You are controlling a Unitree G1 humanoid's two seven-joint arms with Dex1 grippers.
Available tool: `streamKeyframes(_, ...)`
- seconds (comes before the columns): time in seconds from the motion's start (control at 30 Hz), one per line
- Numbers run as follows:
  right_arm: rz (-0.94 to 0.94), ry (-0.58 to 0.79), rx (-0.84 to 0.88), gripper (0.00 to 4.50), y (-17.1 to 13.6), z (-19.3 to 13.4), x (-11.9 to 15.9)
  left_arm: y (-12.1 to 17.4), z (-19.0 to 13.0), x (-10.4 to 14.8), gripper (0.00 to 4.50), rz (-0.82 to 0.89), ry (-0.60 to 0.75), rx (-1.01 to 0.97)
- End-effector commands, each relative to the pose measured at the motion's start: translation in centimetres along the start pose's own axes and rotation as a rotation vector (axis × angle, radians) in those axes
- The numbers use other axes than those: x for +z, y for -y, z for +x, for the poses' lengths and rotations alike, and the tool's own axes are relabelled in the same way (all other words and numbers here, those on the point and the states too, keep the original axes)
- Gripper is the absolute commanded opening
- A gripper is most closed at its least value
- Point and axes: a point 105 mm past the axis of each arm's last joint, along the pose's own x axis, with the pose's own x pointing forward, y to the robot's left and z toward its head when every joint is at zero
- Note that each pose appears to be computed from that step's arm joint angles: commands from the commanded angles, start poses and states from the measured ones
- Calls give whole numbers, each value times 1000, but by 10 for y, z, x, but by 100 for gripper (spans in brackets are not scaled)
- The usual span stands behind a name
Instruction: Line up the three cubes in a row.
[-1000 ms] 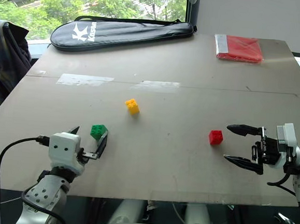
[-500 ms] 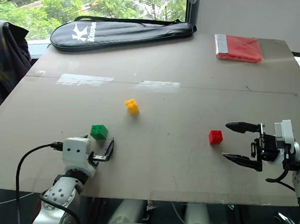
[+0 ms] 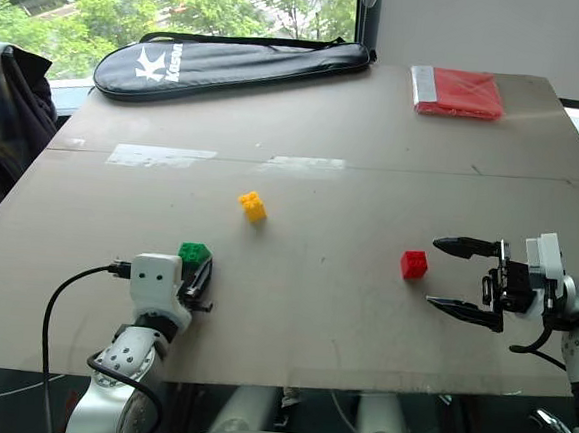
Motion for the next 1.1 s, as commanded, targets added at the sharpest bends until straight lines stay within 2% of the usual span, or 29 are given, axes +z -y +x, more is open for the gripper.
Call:
streamKeyframes(0.03, -56, 7, 7, 450, -2, -1, 10, -11, -3, -12, 127, 33, -58, 48)
streamKeyframes(0.13, -56, 10, -1, 450, -1, -1, 10, -9, 0, -7, 127, 26, -34, 21)
streamKeyframes(0.23, -48, 30, -29, 450, 2, -1, 12, 2, 9, 10, 127, 59, 47, -113)
streamKeyframes(0.5, -20, 69, -74, 450, -2, 6, 10, 58, 24, 48, 127, 246, 221, -711)
streamKeyframes(0.8, -6, 26, -177, 450, -14, -12, 0, 134, 25, 63, 127, 446, 267, -1347)
streamKeyframes(0.9, 6, 10, -204, 450, -20, -18, -4, 149, 31, 66, 127, 478, 266, -1459)
streamKeyframes(1.1, -3, -7, -247, 450, -27, -25, -6, 183, 50, 76, 127, 553, 279, -1532)
